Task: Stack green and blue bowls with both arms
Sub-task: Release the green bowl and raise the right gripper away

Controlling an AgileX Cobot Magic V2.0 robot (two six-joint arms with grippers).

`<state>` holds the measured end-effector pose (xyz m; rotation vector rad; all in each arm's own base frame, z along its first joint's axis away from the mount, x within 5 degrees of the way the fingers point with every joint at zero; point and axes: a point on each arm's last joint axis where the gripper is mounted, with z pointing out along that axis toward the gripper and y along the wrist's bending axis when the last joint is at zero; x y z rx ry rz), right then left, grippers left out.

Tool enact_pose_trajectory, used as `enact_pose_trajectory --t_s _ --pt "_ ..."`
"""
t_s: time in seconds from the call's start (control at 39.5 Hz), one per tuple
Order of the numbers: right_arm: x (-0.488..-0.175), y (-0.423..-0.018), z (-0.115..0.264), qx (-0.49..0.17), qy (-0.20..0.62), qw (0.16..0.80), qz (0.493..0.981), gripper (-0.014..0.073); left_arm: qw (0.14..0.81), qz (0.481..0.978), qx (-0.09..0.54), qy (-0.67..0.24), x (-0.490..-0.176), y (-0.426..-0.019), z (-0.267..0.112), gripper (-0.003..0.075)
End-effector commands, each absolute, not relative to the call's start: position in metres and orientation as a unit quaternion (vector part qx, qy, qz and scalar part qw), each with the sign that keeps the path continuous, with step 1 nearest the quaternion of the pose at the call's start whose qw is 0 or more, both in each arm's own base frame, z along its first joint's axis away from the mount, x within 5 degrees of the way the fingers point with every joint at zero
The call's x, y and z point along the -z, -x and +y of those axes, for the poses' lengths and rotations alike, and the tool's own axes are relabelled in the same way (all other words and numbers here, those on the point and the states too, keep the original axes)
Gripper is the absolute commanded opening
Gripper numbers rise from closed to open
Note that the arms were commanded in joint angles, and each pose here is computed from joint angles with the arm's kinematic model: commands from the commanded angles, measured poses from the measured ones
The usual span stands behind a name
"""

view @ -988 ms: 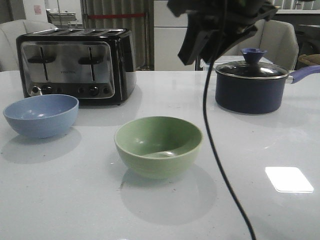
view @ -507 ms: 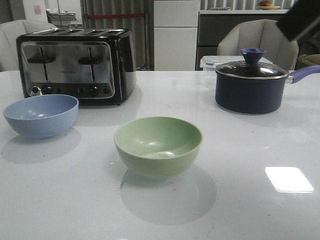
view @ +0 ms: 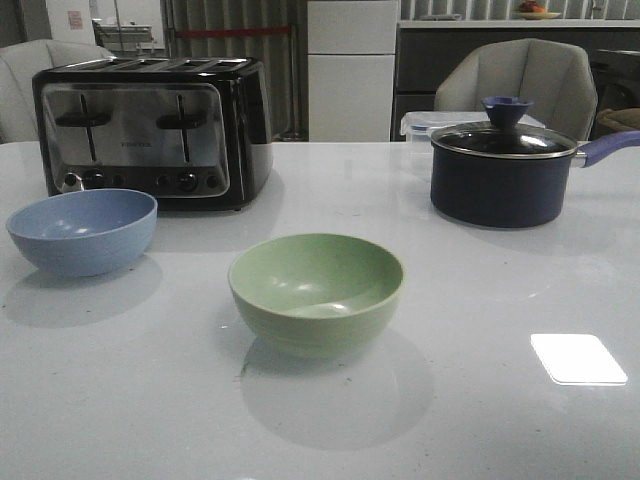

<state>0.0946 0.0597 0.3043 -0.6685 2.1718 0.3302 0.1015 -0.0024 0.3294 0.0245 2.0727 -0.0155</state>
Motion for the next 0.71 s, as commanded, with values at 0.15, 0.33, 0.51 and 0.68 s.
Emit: enact_pose_trajectory --t_s 0.15,0.33,0.51,0.68 --pt "-0.319 -0.098 0.060 -0.133 0.260 0.459 0.839 0.0367 0.554 0.832 0.013 -0.006 -0.345 -0.105 -0.003 0.0490" --pt "-0.318 -0.098 0.060 -0.133 0.260 0.456 0.840 0.0367 0.553 0.833 0.013 -0.006 -0.344 -0.106 -0.003 0.0490" --pt "-0.318 -0.098 0.060 -0.133 0.260 0.456 0.840 0.0367 0.535 0.845 0.000 -0.016 -0.343 -0.120 -0.002 0.0490" --pt "-0.318 -0.098 0.060 -0.133 0.260 0.456 0.840 0.0367 0.471 0.882 0.001 -0.021 -0.343 -0.156 -0.004 0.0490"
